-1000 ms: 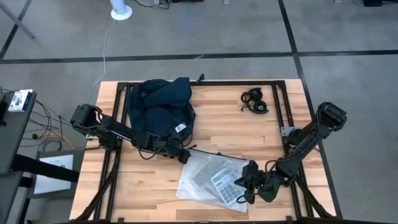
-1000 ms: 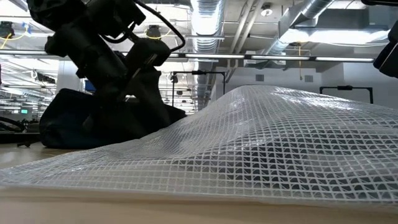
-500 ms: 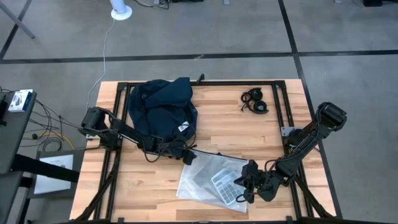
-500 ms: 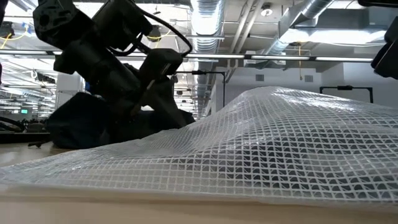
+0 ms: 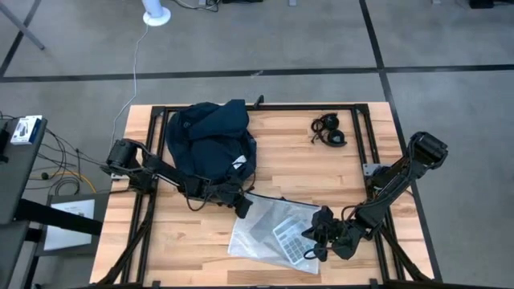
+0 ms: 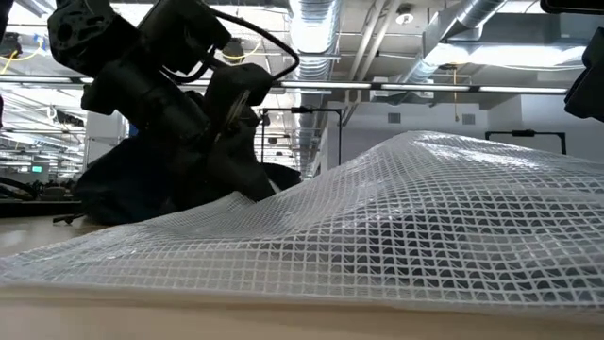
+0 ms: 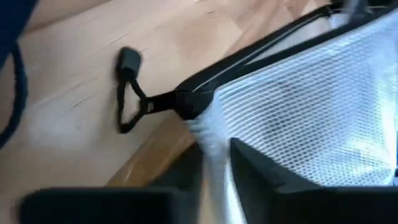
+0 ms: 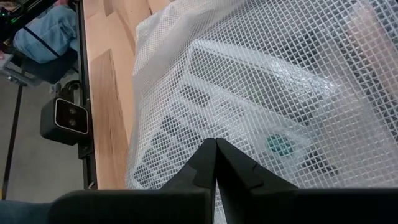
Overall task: Unpack backpack
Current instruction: Close the white zip lock bag
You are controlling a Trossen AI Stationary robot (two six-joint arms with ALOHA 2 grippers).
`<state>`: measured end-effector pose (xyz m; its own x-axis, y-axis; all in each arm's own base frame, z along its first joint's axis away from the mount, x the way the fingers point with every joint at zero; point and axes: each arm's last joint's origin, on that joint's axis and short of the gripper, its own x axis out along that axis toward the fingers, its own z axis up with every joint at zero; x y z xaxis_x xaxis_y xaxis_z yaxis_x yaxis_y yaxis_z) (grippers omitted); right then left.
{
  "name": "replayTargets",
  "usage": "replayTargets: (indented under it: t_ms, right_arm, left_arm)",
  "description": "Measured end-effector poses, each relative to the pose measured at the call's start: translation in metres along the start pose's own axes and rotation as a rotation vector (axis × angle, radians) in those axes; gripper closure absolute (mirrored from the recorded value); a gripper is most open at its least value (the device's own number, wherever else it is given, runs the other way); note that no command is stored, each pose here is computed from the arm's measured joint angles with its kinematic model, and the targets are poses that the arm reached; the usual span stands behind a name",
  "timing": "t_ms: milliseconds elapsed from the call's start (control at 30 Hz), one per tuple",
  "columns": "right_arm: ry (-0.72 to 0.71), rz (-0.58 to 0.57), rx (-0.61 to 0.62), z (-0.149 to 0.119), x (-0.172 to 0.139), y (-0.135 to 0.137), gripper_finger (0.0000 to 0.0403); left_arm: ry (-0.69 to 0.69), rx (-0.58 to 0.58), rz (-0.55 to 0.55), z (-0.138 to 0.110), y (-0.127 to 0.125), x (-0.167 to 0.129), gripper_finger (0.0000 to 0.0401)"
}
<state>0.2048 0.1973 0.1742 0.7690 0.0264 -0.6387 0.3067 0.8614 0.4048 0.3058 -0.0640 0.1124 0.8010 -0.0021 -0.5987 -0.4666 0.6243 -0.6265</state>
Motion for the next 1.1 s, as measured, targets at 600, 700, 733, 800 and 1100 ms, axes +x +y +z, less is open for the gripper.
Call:
replayTargets:
  t_ms: [600, 700, 733, 800, 1100]
  right_arm:
    - [0.003, 0.004, 0.003, 0.000, 0.000, 0.000, 0.0403]
    - [-0.003, -0.005, 0.001, 0.003, 0.002, -0.001, 0.0403]
    - [-0.006, -0.010, -0.006, 0.005, 0.003, -0.002, 0.0403]
    - [-0.013, -0.022, -0.004, 0.009, 0.006, -0.005, 0.0403]
    - [0.116, 0.228, -0.004, 0.041, -0.008, 0.025, 0.0403]
  left_arm:
    - [-0.062, 0.145, -0.069, 0.013, -0.024, 0.003, 0.0401]
    - [-0.072, 0.187, -0.079, 0.016, -0.028, 0.003, 0.0401]
    - [-0.074, 0.200, -0.080, 0.016, -0.029, 0.003, 0.0401]
    - [-0.078, 0.216, -0.083, 0.017, -0.031, 0.003, 0.0401]
    - [-0.098, 0.268, -0.134, 0.021, -0.049, 0.000, 0.0401]
